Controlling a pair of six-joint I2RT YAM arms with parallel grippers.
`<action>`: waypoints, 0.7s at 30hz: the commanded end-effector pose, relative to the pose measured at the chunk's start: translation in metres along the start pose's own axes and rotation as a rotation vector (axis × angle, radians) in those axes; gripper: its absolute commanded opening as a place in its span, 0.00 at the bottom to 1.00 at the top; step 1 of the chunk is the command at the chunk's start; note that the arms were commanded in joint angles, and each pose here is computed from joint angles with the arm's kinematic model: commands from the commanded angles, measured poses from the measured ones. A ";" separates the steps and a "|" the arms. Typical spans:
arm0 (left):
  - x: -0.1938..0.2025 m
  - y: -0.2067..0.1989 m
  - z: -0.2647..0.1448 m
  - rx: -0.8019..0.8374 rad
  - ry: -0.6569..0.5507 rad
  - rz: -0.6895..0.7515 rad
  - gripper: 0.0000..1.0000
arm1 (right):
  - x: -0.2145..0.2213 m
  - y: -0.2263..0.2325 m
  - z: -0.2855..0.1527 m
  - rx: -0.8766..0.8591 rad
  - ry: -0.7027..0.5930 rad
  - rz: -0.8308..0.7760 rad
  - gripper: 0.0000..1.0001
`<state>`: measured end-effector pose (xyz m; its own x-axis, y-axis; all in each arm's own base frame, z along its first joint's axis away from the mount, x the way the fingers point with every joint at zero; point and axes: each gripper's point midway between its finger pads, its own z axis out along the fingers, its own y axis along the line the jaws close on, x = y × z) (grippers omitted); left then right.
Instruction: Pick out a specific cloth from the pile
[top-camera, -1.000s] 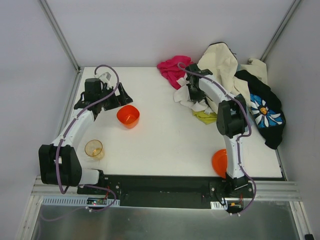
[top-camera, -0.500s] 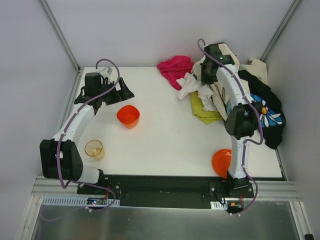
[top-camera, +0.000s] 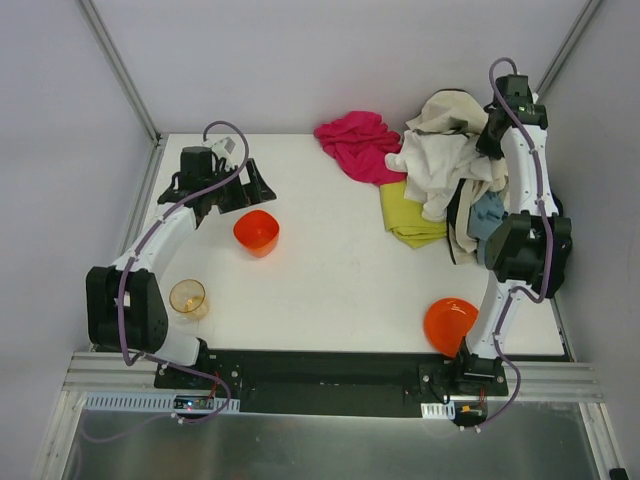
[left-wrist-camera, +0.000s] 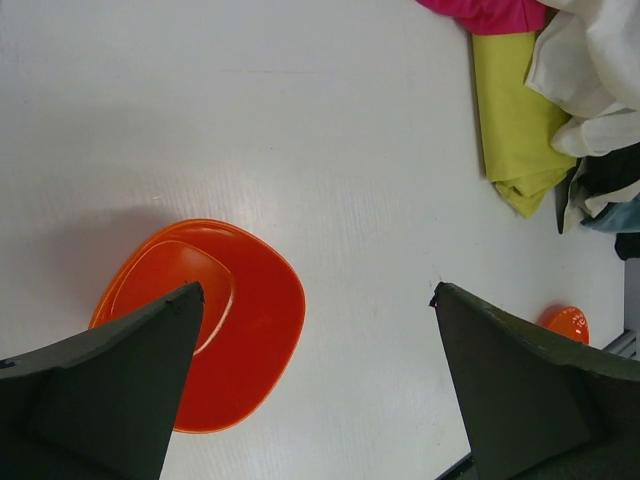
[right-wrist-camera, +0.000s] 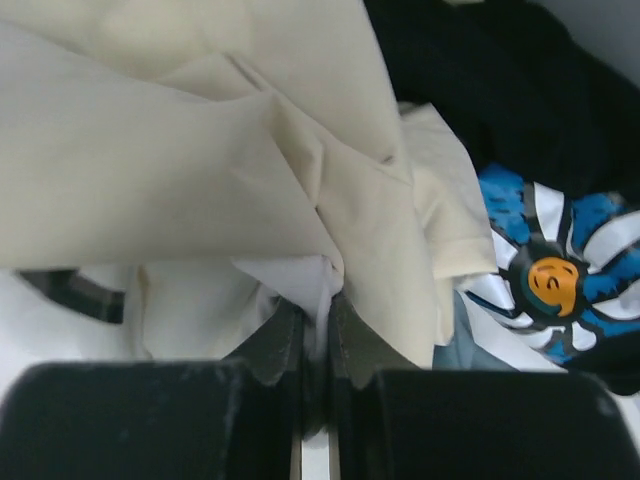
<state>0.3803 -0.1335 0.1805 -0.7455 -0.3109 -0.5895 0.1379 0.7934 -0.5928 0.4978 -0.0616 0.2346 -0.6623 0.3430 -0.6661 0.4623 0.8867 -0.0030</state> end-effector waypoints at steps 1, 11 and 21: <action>-0.009 -0.021 0.003 0.062 -0.007 0.041 0.99 | 0.040 -0.054 0.025 0.179 0.120 0.046 0.00; -0.011 -0.032 0.005 0.072 -0.007 0.041 0.99 | 0.197 -0.047 0.090 0.131 0.547 -0.011 0.03; -0.026 -0.027 -0.002 0.016 -0.080 0.025 0.99 | 0.161 -0.031 0.052 -0.016 0.421 -0.054 0.50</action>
<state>0.3844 -0.1542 0.1901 -0.7528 -0.2984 -0.5868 0.1685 0.7743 -0.6100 0.4393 -0.0665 0.0858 -0.8090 0.4378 -0.3922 0.4858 0.8737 -0.0268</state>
